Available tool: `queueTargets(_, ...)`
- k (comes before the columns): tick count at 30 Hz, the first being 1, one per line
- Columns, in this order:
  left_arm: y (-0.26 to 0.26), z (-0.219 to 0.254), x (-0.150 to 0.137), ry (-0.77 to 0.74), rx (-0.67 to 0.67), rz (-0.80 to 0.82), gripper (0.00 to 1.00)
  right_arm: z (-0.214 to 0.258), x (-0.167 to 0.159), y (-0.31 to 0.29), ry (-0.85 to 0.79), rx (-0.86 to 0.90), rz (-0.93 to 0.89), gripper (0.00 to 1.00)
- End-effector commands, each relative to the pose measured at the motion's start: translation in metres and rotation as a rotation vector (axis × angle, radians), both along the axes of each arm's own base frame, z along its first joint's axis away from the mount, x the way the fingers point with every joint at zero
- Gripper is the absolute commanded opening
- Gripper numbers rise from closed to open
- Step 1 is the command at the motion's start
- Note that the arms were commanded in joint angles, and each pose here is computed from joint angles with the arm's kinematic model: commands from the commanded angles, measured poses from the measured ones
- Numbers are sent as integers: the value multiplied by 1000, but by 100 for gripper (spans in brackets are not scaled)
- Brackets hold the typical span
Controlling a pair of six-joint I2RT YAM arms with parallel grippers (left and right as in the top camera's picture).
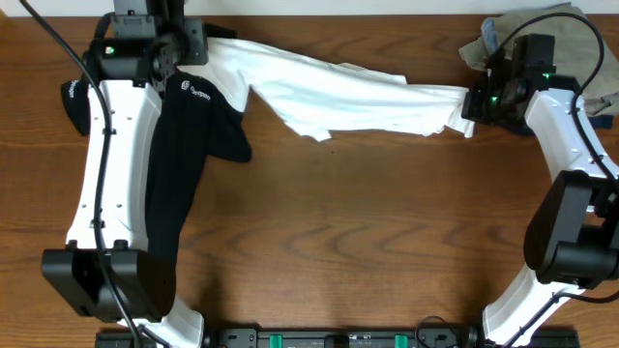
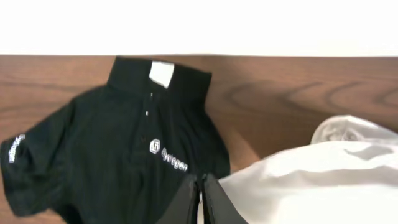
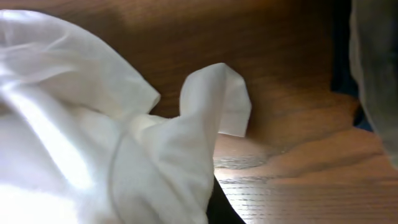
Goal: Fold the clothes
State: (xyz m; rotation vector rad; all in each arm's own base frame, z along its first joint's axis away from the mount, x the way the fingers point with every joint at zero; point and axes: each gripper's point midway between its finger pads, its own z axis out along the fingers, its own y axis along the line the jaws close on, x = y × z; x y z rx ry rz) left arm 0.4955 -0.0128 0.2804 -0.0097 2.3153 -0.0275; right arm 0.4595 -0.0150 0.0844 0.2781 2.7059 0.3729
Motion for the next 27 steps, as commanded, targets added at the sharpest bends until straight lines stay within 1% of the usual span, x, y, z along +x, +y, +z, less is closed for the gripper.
queueTargets(1, -10, -12, 7, 18, 5, -7, 12, -1, 2, 7, 4, 27, 2, 1)
queueTargets(3, -16, -17, 8, 29, 8, -22, 13, -1, 2, 8, 4, 26, 6, 1)
queueTargets(6, -20, -25, 8, 52, 12, -32, 6, -1, 2, 9, 3, 26, 9, 1)
queueTargets(9, -21, -34, 3, 93, 8, -38, 6, -1, 2, 9, 4, 25, 12, 1)
queueTargets(13, -39, -49, -20, 202, -61, -110, 6, -1, 2, 11, 1, 23, 18, 1)
queueTargets(16, -59, -65, -46, 324, -104, -170, 6, 0, 3, 11, -3, 22, 20, 1)
queueTargets(19, -84, -83, -73, 426, -85, -281, 6, 0, 3, 11, -3, 23, 20, 1)
queueTargets(21, -105, -98, -88, 475, -47, -370, 7, 0, 3, 11, -4, 22, 20, 1)
queueTargets(22, -115, -106, -95, 494, -25, -417, 8, 0, 4, 11, -5, 22, 20, 1)
queueTargets(23, -122, -112, -100, 507, -10, -451, 11, 0, 4, 11, -6, 22, 20, 1)
queueTargets(25, -135, -125, -108, 531, 5, -488, 17, 0, 4, 11, -6, 22, 20, 1)
queueTargets(26, -143, -133, -113, 550, 11, -507, 22, 0, 4, 11, -6, 22, 20, 1)
queueTargets(27, -148, -140, -118, 566, 17, -522, 23, 0, 4, 11, -6, 22, 20, 1)
